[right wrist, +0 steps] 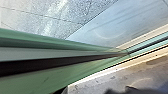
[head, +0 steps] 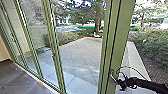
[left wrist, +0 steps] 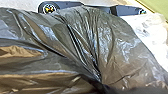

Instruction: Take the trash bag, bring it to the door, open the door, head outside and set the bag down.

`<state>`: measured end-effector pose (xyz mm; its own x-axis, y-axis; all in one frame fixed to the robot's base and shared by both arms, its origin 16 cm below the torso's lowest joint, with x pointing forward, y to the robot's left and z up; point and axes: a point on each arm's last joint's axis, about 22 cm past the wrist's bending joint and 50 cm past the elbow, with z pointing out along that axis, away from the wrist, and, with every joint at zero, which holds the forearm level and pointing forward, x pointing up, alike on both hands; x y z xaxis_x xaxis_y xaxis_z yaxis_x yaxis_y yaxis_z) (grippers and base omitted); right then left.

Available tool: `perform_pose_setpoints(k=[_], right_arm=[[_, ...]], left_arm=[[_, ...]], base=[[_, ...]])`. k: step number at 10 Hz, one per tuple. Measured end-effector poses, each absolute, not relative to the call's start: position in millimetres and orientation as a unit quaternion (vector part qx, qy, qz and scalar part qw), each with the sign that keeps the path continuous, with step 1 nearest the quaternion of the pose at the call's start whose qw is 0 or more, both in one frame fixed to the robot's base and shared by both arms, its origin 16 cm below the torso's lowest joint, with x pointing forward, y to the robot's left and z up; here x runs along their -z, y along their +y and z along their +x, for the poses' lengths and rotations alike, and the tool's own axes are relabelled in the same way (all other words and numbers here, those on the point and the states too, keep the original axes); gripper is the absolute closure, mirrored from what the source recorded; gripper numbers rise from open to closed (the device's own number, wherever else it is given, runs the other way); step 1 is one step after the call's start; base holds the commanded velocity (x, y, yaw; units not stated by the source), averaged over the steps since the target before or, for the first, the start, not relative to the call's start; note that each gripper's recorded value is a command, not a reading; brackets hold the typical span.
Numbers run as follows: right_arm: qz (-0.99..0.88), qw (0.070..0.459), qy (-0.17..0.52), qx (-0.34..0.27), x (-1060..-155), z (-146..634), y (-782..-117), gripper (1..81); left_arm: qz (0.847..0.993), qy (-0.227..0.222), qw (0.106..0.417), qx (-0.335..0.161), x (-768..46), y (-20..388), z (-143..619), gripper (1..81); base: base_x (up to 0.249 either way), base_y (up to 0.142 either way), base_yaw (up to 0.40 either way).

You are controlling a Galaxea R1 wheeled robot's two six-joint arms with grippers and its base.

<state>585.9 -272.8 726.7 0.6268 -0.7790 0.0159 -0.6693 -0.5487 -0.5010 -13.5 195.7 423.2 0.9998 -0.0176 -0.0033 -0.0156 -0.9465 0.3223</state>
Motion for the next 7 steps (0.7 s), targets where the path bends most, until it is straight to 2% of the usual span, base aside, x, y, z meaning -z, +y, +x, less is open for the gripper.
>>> perform_pose_setpoints(k=[2,7], right_arm=[[-0.877,0.221,0.415,0.103,-724,575,-275,1.0],[-0.873,0.217,0.421,0.116,-724,576,-291,1.0]], left_arm=[[0.987,-0.009,0.163,-0.006,-423,196,-5,81.1],[0.987,-0.010,0.162,-0.003,-423,198,-10,81.1]], base=[[0.099,0.000,0.000],[0.100,0.000,0.000]])
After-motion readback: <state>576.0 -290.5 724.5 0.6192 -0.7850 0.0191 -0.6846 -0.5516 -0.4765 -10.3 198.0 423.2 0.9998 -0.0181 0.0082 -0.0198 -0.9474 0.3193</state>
